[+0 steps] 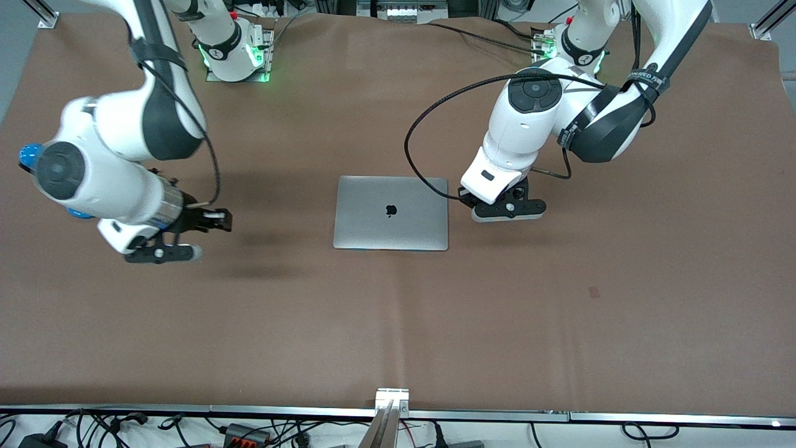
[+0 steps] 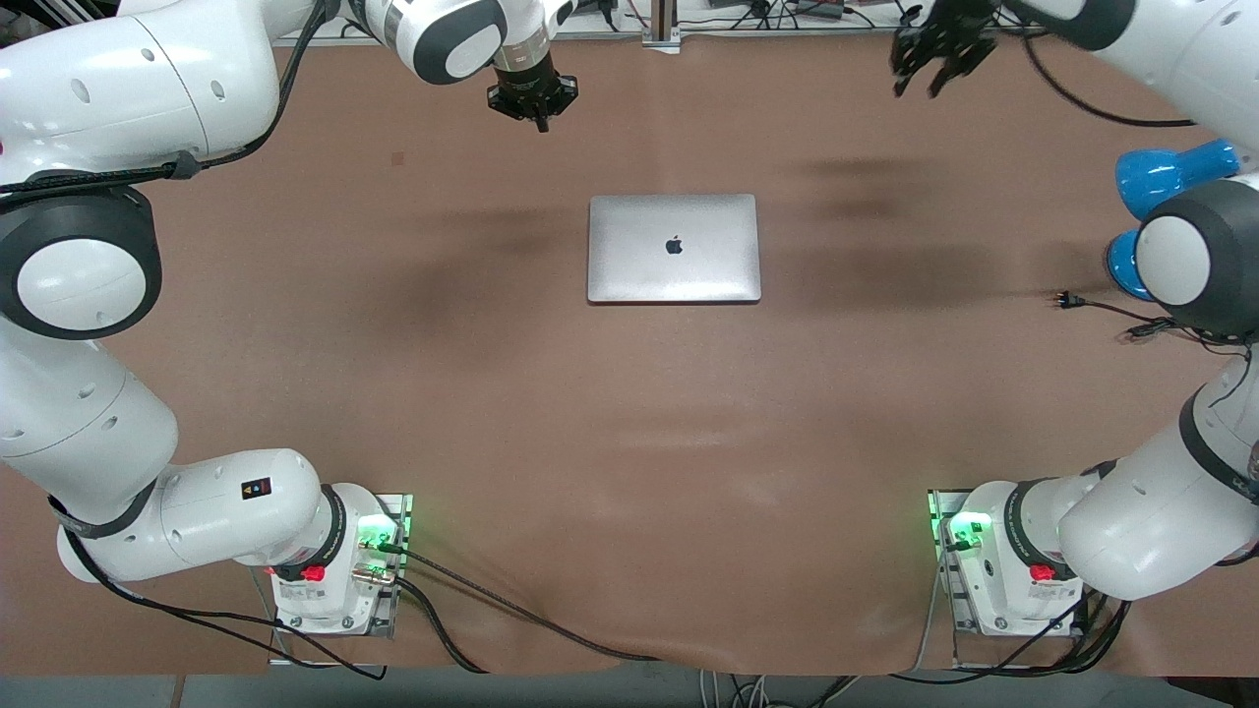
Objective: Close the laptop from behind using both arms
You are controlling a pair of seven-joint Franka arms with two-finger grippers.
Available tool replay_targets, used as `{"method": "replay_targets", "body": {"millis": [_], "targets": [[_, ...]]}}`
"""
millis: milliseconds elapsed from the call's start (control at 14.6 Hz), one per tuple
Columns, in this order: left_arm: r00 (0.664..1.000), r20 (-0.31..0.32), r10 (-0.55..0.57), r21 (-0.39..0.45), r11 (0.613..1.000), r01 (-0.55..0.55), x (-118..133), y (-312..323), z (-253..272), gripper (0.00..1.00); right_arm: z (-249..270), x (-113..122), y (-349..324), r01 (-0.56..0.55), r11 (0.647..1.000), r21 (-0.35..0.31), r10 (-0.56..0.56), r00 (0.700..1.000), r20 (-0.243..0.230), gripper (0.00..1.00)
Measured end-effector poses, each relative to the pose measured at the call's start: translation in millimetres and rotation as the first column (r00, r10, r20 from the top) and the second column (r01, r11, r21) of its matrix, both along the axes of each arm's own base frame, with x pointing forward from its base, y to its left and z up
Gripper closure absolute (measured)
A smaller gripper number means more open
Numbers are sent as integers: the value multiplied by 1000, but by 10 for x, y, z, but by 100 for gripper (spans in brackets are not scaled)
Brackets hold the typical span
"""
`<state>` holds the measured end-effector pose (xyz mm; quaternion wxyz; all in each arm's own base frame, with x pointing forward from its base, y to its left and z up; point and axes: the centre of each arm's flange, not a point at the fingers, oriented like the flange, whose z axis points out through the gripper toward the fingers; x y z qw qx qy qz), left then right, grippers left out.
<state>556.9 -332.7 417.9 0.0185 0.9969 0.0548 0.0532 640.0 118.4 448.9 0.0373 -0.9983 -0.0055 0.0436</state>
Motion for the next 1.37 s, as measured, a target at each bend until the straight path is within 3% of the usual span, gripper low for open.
{"method": "replay_targets", "body": {"millis": [274,411,616,753,889,1300,1368], "targets": [[1000,-1,-14,0,1000,14,-3,-6,1,99,846,-28,-453,44,998,-42,-44,999,12,0],[999,-22,-45,-35,998,44,42,32,45,99,1054,-1,-642,75,996,-56,-73,996,48,0],[991,-88,-102,-168,982,86,331,444,102,99,1122,38,-915,121,991,-61,-116,991,69,0],[984,-67,-168,-214,965,150,496,814,197,99,1158,80,-1072,136,990,-37,-133,988,79,0],[982,-46,-185,-177,969,175,512,1056,397,99,1173,121,-1259,138,990,-9,-137,987,82,0],[985,-148,-92,-21,996,90,240,1968,1069,97,1221,125,-1543,124,992,-27,-121,988,96,0],[985,-153,-74,-12,997,73,224,2141,1140,91,1217,116,-1542,106,994,-30,-103,990,95,0]]}}
